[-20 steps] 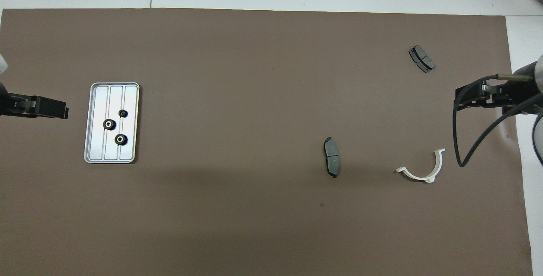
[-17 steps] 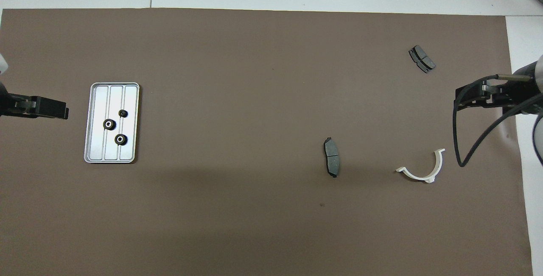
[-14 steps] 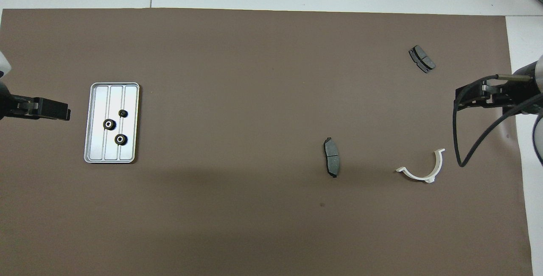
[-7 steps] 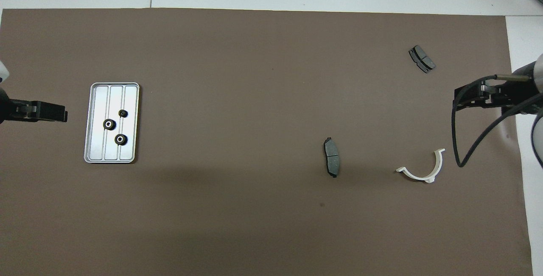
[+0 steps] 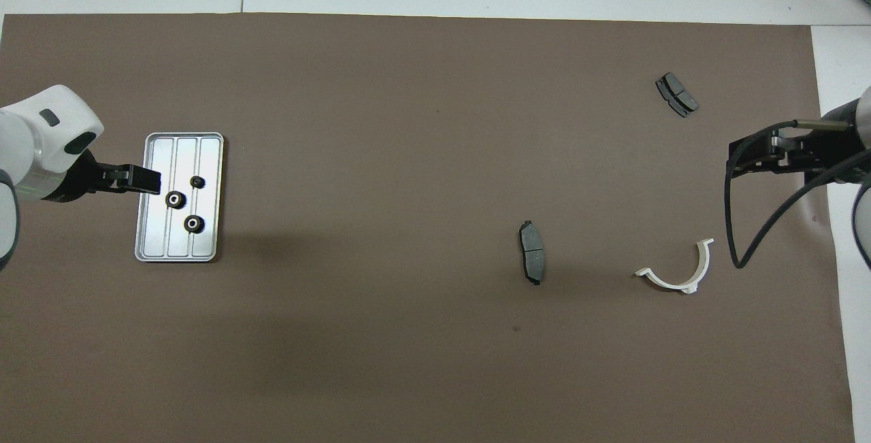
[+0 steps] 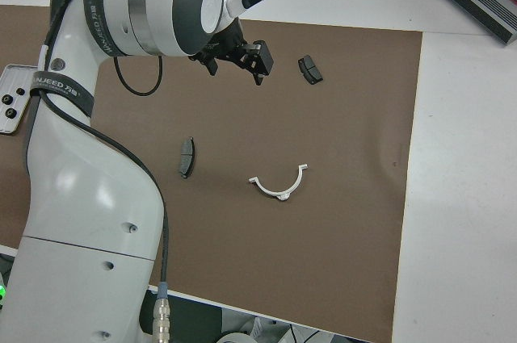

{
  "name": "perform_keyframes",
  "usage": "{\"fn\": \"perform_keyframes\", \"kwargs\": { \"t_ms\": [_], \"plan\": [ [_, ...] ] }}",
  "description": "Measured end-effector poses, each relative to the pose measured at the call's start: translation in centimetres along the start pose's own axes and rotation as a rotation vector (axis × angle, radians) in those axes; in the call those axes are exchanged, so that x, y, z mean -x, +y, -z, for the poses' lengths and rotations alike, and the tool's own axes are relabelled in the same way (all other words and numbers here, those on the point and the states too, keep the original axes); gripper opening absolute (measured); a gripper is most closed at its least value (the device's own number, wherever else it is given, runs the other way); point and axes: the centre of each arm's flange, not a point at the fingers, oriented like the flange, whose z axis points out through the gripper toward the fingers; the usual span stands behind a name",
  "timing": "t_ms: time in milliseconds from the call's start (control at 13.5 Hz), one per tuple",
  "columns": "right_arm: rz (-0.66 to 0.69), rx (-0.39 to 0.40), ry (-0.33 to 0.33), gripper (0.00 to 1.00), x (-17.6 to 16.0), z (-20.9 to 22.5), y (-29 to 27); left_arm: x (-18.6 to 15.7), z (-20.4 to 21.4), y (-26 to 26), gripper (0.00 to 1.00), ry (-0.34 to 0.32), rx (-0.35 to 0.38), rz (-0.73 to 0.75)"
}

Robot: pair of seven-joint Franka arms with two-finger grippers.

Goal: Place bearing gear from tray to pile
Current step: 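Lower the left gripper onto a black gear in the tray and grasp it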

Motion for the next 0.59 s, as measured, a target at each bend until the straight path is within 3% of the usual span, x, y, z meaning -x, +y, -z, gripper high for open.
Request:
{"fn": "perform_keyframes", "kwargs": {
  "t_ms": [222, 592],
  "plan": [
    [0.0, 0.0, 0.0, 1.0, 0.0, 0.0, 0.0, 0.0, -4.9, -0.2, 1.0, 0.025, 0.002, 0.003],
    [0.0, 0.0, 0.0, 1.0, 0.0, 0.0, 0.0, 1.5, -9.1, -0.1, 1.0, -0.006, 0.006, 0.004]
  ]
}}
